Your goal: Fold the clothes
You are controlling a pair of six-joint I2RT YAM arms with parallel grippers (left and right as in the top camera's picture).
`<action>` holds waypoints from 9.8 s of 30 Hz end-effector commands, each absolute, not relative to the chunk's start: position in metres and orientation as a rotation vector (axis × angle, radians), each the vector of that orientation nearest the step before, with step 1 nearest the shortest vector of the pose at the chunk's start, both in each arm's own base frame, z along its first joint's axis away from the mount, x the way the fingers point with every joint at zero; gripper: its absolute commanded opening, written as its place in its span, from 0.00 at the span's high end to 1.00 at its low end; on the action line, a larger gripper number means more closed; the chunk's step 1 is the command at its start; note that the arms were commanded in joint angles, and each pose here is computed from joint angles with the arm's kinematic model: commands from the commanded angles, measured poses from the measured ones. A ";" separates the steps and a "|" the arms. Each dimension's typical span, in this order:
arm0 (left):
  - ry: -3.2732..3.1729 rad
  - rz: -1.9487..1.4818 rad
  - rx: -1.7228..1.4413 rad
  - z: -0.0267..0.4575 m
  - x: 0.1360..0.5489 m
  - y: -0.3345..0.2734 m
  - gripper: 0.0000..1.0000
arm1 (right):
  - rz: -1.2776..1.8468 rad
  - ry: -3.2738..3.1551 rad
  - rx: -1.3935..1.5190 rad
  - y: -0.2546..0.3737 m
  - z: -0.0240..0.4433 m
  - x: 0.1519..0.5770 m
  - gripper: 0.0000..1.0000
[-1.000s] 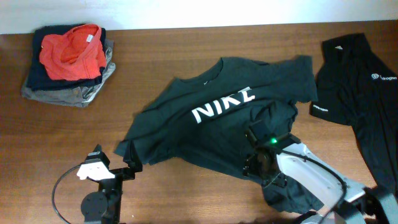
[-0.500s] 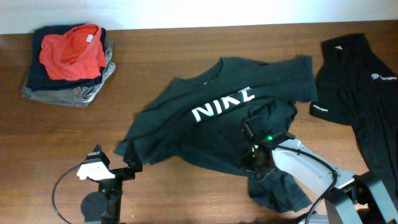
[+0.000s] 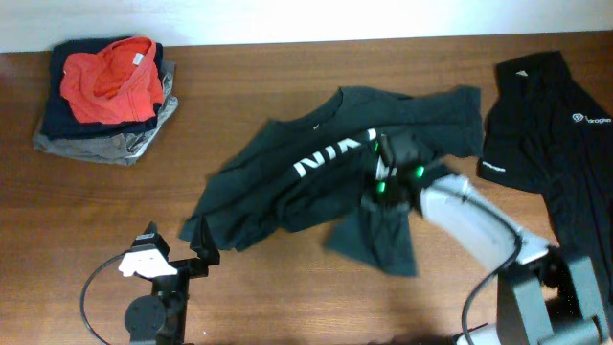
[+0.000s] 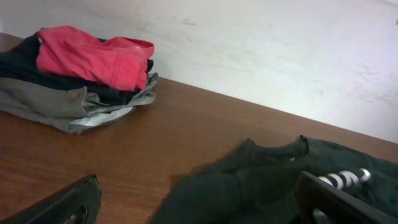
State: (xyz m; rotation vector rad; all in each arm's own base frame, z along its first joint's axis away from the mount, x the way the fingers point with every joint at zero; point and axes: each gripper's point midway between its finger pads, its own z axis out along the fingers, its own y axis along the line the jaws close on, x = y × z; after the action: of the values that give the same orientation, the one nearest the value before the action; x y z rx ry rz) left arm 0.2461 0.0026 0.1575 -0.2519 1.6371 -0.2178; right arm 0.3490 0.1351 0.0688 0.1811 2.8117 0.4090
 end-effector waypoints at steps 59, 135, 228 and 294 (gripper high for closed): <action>2.723 -0.321 -0.084 0.095 0.262 -0.048 0.20 | 0.369 3.087 -0.469 0.178 0.160 0.269 0.01; 3.082 0.189 -0.295 -0.017 0.260 0.022 0.94 | 0.274 3.171 -0.022 0.239 0.028 0.278 0.01; 1.756 -0.213 -0.311 0.494 0.124 0.004 0.99 | 0.523 2.061 0.126 0.065 0.450 0.162 0.96; 2.839 -0.167 -0.295 0.242 0.375 -0.030 0.05 | -0.210 2.636 0.601 -0.018 0.257 0.352 0.01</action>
State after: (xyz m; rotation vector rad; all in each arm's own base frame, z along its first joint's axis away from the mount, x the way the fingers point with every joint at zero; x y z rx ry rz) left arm 0.3928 -0.0072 0.2188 -0.3160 2.8538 -0.0537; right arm 0.3552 -0.0253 0.2548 0.6350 2.6115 -0.2754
